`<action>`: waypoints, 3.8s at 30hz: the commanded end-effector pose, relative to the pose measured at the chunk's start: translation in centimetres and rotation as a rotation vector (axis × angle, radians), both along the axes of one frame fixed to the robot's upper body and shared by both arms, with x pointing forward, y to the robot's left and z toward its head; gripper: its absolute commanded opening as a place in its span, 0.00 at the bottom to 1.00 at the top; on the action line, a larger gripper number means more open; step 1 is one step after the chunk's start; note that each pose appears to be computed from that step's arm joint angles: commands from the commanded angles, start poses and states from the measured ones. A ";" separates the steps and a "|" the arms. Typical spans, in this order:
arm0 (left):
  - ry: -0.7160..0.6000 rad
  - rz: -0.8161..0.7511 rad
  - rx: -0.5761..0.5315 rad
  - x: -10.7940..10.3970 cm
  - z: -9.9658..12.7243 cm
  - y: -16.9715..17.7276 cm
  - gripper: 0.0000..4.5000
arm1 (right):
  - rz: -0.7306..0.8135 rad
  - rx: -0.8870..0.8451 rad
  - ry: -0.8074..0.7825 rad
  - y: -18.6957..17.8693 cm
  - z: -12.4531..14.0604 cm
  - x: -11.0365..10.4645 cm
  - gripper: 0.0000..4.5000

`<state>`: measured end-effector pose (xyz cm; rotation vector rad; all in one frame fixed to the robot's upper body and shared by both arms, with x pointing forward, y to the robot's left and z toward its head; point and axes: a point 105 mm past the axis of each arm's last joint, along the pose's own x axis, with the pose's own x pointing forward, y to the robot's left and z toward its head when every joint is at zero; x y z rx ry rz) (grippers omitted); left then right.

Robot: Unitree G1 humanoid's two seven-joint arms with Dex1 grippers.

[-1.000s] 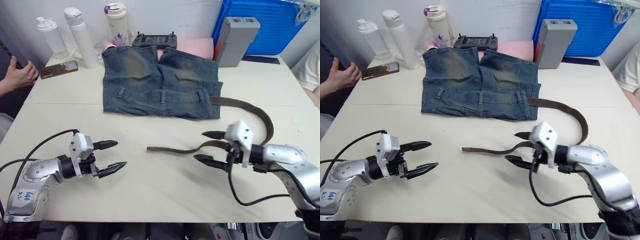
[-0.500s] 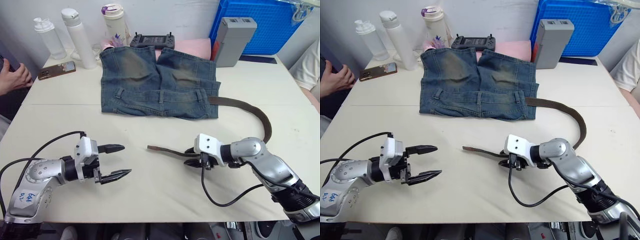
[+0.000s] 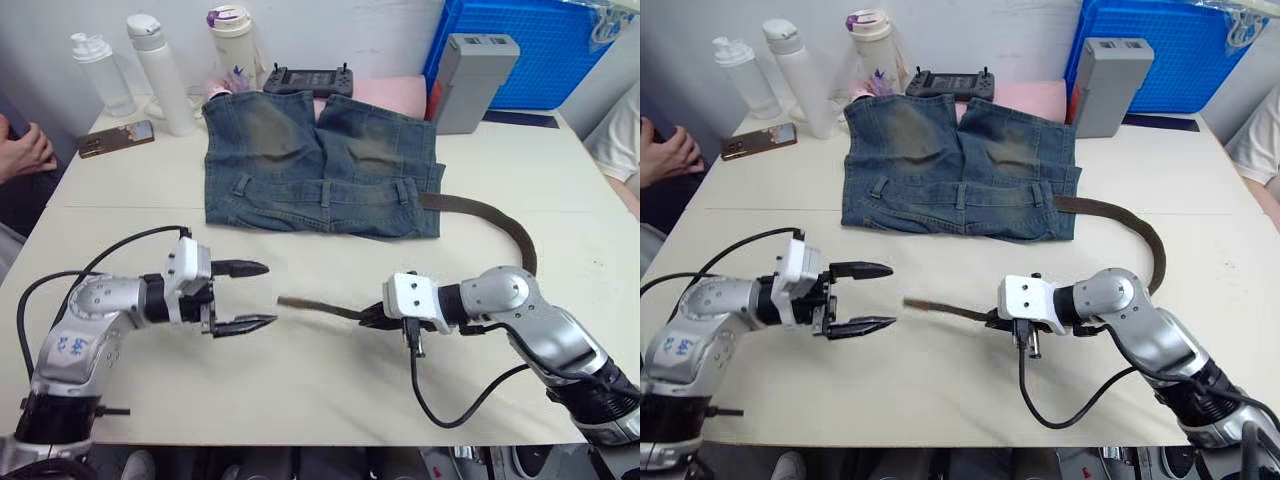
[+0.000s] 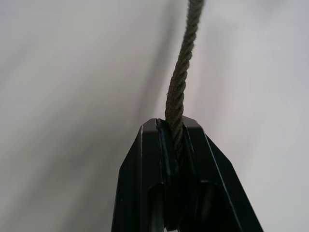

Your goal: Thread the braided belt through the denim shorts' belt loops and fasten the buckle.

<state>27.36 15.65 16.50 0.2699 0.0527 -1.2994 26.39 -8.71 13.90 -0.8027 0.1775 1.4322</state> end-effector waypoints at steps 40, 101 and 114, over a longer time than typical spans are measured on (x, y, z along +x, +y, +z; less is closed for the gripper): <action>0.047 -0.150 -0.008 -2.2 -1.2 -2.0 0.61 | 0.010 0.098 -0.030 1.6 2.2 -2.0 0.00; 0.416 -0.018 -0.509 -1.6 2.1 -7.5 0.00 | -0.507 1.474 1.013 -2.0 7.7 0.7 0.99; 0.417 -0.001 -0.514 -1.5 2.4 -7.2 0.00 | -0.522 1.444 1.027 -1.0 7.0 0.4 0.02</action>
